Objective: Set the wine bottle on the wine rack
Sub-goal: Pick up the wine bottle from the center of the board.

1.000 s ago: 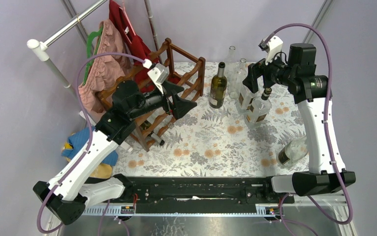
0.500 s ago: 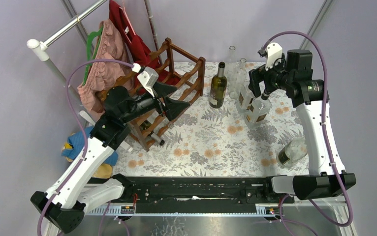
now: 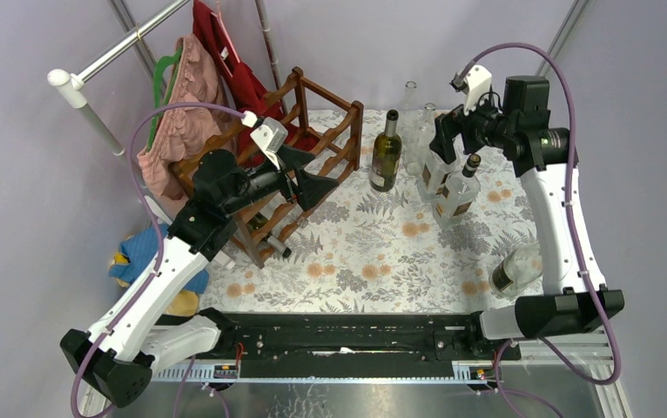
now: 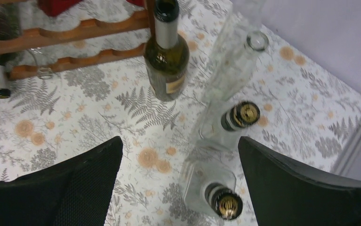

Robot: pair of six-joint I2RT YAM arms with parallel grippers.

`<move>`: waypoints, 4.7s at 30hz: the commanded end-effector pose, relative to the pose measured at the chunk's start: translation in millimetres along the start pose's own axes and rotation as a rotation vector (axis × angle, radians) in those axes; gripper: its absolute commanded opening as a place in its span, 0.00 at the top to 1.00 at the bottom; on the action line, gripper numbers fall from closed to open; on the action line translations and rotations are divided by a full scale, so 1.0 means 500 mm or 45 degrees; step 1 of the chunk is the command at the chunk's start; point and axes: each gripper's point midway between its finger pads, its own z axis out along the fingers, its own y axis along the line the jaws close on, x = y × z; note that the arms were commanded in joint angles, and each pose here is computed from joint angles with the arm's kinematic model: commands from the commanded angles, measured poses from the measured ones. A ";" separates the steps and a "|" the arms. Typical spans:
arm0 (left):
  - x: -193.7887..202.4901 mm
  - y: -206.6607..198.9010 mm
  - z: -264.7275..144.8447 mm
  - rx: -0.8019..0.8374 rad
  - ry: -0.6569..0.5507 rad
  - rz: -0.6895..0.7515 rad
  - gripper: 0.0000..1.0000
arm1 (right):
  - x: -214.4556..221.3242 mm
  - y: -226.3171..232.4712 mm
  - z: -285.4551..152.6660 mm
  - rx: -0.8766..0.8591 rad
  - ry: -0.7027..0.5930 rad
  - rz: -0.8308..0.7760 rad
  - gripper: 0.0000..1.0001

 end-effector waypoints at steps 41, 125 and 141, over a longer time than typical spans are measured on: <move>0.008 0.012 0.008 0.016 -0.022 0.096 0.01 | -0.105 0.097 0.265 -0.237 -0.007 0.053 1.00; 0.488 -0.077 0.109 0.320 0.386 0.912 0.10 | 0.285 0.394 -0.011 -0.889 -0.104 -0.185 0.98; 0.515 -0.063 0.121 0.345 0.465 0.798 0.81 | 0.289 0.397 -0.012 -0.905 -0.093 -0.189 0.92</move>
